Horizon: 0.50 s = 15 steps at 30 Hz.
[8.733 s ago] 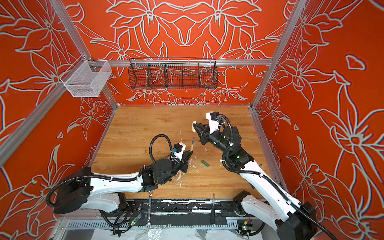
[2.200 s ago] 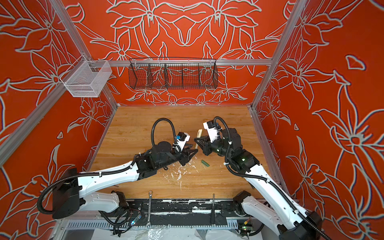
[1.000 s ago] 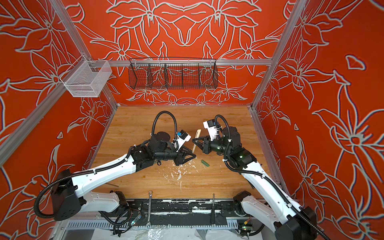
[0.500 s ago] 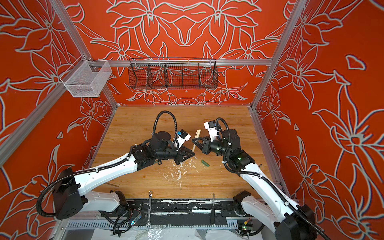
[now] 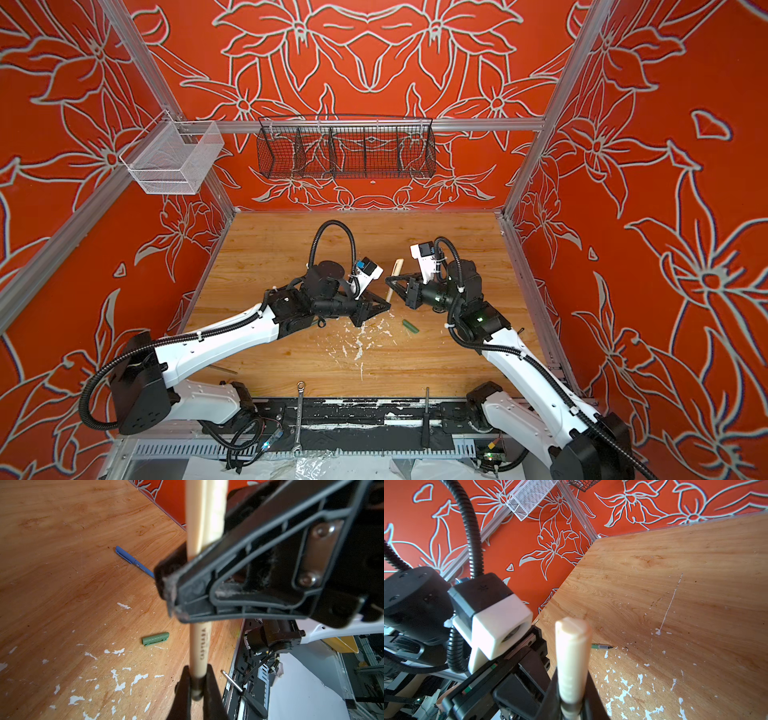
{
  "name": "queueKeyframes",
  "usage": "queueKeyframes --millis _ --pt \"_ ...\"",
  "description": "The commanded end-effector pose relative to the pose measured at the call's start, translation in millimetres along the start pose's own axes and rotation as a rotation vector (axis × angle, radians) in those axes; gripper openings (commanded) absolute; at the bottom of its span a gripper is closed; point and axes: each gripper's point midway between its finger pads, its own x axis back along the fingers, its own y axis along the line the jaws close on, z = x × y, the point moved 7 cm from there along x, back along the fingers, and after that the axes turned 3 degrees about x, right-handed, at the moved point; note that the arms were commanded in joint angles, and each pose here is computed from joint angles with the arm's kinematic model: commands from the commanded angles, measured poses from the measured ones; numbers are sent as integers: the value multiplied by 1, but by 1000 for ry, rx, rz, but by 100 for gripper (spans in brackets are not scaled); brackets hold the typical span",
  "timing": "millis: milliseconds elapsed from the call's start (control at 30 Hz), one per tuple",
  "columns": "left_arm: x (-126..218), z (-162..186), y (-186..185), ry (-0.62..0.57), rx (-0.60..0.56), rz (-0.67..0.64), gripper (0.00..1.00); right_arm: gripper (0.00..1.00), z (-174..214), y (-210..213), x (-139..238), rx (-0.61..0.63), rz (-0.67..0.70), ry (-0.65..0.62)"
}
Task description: Insert the pens into the pen caps
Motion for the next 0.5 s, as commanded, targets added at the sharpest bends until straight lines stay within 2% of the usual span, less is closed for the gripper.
queueKeyframes --millis 0,33,133,400,467 --pt "0 -8 0 -34 -5 3 14 0 -1 5 4 18 -14 -13" --pt "1 -9 0 -37 -2 5 32 0 0 5 4 15 -15 -12" --pt "1 -10 -2 -42 -2 16 39 0 2 4 3 8 -22 -13" --pt "2 -13 -4 -50 -11 32 39 0 2 3 1 -2 -33 -22" --pt "2 -13 -5 -52 -13 41 33 0 1 3 1 -6 -39 -27"
